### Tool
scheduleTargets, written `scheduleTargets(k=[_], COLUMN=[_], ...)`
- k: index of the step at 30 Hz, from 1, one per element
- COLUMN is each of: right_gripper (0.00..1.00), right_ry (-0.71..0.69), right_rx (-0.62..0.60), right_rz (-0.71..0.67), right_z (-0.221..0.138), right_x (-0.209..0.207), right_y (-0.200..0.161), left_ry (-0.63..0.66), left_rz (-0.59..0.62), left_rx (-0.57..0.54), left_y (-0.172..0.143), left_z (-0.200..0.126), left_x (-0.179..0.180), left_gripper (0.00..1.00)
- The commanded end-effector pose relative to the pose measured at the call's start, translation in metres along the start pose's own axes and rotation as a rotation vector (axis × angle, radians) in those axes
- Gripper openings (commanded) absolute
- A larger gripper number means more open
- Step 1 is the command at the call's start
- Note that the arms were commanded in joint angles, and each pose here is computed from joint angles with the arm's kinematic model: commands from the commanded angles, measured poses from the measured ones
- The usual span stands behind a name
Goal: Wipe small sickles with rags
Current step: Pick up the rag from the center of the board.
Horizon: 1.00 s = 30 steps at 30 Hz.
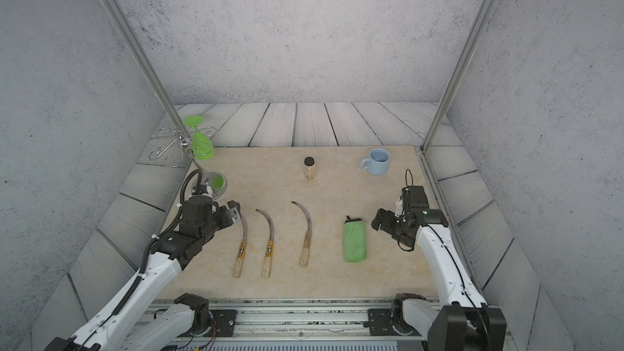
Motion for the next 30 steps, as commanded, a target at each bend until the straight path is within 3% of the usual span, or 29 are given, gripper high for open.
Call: scheduleTargets(k=[1, 14, 30], right_gripper=[0.94, 0.92, 0.85], right_ry=[0.033, -0.024, 0.03], right_rx=[0.105, 0.264, 0.33], right_rz=[-0.023, -0.165, -0.22], right_z=[0.014, 0.063, 0.099], right_x=[0.005, 0.027, 0.028], right_y=[-0.011, -0.011, -0.003], left_ry=[-0.032, -0.149, -0.104], left_rz=[0.023, 0.114, 0.111], left_rx=[0.037, 0.084, 0.14], left_y=[-0.005, -0.018, -0.03], left_z=[-0.01, -0.025, -0.019], left_x=[-0.005, -0.023, -0.019], left_gripper=[1.0, 1.0, 1.0])
Point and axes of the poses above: each gripper's point midway between its finger pads, its own z axis out along the fingers, its own x axis along the line the jaws close on, y = z × x, the point moved 8 cm from there along -z, back along the fingers, and after that the axes turned 12 degrees about -z, right-handed, at the moved point
